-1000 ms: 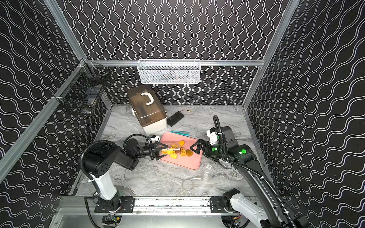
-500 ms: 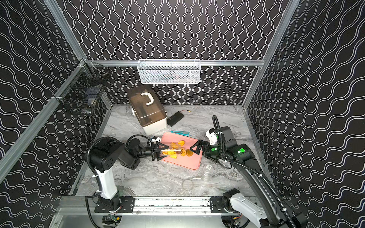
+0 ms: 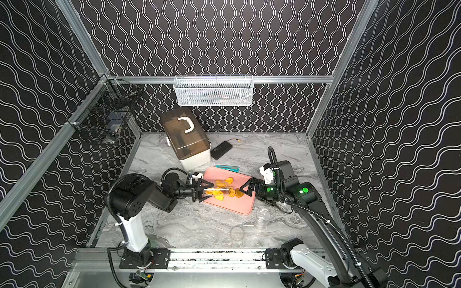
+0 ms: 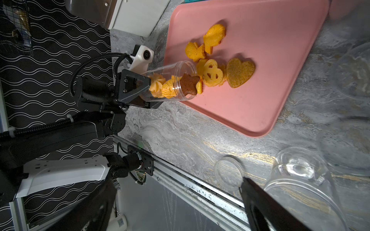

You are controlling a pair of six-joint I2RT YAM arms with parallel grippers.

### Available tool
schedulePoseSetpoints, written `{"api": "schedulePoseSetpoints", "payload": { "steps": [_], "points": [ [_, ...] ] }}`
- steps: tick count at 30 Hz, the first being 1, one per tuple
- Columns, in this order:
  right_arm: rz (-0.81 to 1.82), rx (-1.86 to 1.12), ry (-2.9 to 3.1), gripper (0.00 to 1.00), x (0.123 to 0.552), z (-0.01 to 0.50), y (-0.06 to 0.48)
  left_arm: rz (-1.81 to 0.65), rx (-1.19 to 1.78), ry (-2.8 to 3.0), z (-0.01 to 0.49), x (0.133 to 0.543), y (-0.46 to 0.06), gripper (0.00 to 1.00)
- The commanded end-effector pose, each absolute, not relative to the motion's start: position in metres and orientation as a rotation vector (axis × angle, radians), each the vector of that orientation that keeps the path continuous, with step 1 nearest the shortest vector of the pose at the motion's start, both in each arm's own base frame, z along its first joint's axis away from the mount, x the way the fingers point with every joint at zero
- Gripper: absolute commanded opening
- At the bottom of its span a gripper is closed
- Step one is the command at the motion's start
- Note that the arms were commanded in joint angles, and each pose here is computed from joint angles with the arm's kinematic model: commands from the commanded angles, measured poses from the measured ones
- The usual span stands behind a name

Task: Pour the cookies out of the jar
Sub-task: Pour the cookies in the jar onto the tray.

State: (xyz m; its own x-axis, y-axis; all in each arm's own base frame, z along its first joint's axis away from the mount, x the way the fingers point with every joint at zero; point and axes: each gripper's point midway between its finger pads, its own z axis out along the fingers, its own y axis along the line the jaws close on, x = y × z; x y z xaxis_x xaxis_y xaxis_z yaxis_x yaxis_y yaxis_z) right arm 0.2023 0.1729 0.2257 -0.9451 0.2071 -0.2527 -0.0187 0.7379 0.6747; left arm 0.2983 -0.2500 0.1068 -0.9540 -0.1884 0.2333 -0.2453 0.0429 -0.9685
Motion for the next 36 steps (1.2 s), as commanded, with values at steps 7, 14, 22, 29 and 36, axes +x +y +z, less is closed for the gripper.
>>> {"api": "schedulePoseSetpoints", "payload": {
  "steps": [7,14,22,29,36],
  "points": [
    [1.037,0.133,2.627,1.00,0.1997,0.2278,0.1734,2.048,0.402,-2.350,0.1071,0.3035,-0.2503,0.55],
    [1.043,0.134,2.627,1.00,0.1995,0.2275,0.1738,2.017,0.394,-2.381,0.1057,0.3051,-0.2504,0.55],
    [1.051,0.135,2.627,1.00,0.1989,0.2266,0.1746,2.006,0.375,-2.398,0.1082,0.3065,-0.2509,0.55],
    [1.055,0.137,2.628,1.00,0.1980,0.2257,0.1747,2.005,0.366,-2.403,0.1088,0.3063,-0.2489,0.55],
    [1.063,0.137,2.631,1.00,0.1989,0.2246,0.1762,1.935,0.332,-2.479,0.1058,0.3050,-0.2438,0.55]
  ]
}}
